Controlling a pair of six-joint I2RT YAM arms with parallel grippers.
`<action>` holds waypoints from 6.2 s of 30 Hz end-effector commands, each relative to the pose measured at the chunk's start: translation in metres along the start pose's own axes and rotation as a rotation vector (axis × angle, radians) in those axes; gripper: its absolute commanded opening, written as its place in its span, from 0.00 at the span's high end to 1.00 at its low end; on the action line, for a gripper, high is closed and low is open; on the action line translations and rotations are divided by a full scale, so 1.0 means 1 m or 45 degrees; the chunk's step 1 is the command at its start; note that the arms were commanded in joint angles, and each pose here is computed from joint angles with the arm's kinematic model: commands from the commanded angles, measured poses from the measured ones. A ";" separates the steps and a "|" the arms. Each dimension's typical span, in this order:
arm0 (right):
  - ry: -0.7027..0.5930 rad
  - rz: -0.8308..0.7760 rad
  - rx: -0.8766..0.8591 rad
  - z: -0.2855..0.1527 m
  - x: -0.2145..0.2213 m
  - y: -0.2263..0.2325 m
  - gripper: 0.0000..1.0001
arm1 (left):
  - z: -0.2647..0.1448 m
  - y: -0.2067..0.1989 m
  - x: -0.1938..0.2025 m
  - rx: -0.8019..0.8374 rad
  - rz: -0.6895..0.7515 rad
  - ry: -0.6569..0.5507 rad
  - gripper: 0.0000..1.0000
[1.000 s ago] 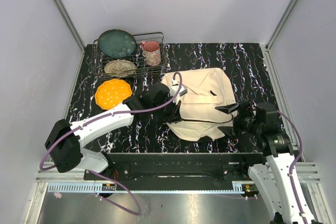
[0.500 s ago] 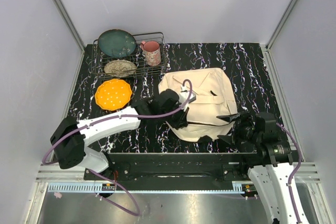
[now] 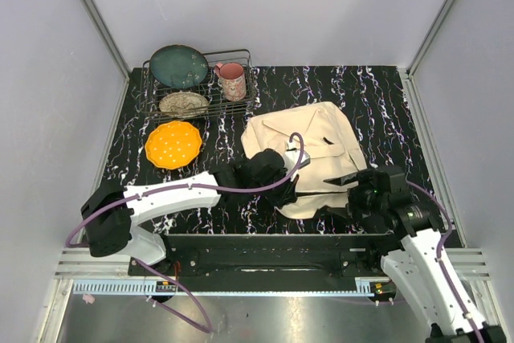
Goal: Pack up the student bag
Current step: Zip the student bag at the center of the board, then unzip the student bag at the center of the board.
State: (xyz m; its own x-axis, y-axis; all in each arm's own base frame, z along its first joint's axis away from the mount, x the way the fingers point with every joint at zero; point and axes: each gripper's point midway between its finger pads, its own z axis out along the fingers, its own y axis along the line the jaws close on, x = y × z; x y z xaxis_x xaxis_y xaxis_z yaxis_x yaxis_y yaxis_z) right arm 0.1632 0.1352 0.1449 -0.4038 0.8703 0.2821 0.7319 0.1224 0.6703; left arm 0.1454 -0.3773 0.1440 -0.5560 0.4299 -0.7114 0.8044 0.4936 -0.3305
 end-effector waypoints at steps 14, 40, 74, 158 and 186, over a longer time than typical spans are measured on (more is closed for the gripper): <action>-0.036 -0.147 -0.015 0.085 0.041 0.032 0.38 | -0.023 -0.014 -0.027 0.033 0.019 -0.175 1.00; -0.398 -0.281 -0.049 0.007 -0.034 -0.050 1.00 | -0.027 0.139 0.046 -0.418 -0.204 0.103 1.00; -0.035 -0.471 -0.201 0.056 0.032 -0.004 0.61 | -0.075 0.101 -0.022 -0.110 -0.219 -0.293 0.24; -0.393 -0.746 0.236 0.033 -0.092 -0.013 0.13 | 0.116 0.079 -0.130 0.290 -0.254 -0.007 0.37; -0.393 -0.736 0.229 0.033 -0.091 -0.019 0.13 | 0.122 0.076 -0.112 0.309 -0.286 0.035 0.61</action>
State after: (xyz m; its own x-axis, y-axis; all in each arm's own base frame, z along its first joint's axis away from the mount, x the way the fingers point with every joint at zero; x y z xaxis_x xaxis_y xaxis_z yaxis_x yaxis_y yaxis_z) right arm 0.1996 0.0671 0.0788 -0.6122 0.7292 -0.3059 0.5527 0.6712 0.4939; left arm 0.2992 -0.4790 0.1107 -0.7498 0.3488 -0.5622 0.6611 0.4281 -0.6162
